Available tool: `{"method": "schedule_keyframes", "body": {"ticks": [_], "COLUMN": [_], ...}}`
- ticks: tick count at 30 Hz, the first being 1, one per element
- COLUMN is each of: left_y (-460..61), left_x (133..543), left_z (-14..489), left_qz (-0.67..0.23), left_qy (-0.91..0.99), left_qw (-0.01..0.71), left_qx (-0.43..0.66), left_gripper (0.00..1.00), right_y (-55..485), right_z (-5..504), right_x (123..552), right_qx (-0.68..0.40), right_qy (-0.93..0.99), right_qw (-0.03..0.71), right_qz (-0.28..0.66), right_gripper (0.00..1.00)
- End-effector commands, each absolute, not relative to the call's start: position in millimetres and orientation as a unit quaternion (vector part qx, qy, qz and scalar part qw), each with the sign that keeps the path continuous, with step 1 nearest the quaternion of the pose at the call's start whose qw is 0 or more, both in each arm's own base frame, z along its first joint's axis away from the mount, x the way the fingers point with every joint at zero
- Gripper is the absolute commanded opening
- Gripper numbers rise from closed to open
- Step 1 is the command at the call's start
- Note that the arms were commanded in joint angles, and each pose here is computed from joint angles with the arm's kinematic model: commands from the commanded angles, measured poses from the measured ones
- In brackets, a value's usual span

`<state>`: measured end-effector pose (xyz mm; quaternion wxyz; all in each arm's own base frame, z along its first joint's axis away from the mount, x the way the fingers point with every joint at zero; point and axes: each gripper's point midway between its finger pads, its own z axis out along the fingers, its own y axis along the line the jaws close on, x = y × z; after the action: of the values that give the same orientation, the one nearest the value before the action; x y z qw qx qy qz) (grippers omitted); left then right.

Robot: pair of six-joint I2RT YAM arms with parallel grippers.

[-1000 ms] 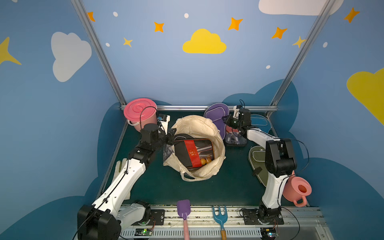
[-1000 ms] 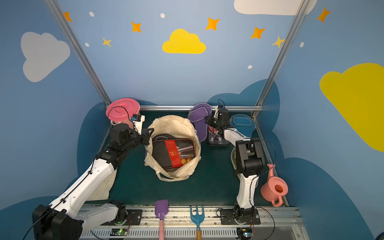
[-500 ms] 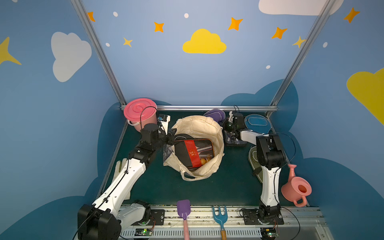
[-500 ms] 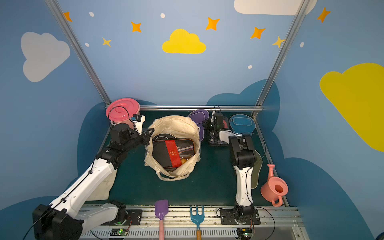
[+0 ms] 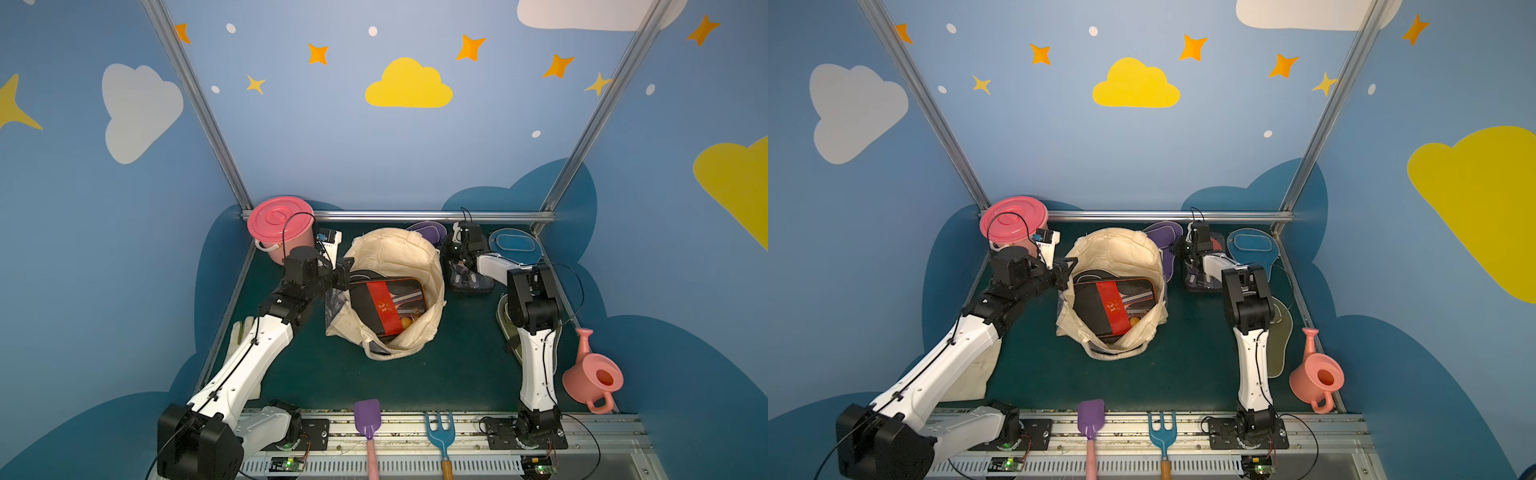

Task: Remove the ping pong set from the canvas bag
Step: Place the ping pong set at the center of the board.

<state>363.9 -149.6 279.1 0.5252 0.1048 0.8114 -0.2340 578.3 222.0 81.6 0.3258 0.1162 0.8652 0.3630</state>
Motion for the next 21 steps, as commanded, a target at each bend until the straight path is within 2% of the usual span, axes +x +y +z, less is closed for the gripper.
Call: {"method": "schedule_keyframes", "body": {"ticks": [1,6,14,21], "left_y": [-155,-154,-151,-150], "left_x": [365,364,363,363], "left_z": [293,294,290,289], "left_qz": [-0.25,-0.247,-0.243,-0.241], "left_qy": [0.801,0.801,0.805,0.807], "left_qw": [0.533,0.534,0.532,0.53], "left_qx": [0.109,0.109,0.103,0.1], "left_gripper": [0.04,0.04,0.04,0.04], "right_y": [227,226,222,216], "right_z": [60,58,62,69], "right_x": [570,573,574,575], "right_qx": [0.102,0.091,0.074,0.068], "right_qy": [0.884,0.891,0.902,0.905], "right_qw": [0.295,0.289,0.286,0.292], "right_qz": [0.347,0.338,0.316,0.302], "right_gripper": [0.16,0.2,0.36,0.35]}}
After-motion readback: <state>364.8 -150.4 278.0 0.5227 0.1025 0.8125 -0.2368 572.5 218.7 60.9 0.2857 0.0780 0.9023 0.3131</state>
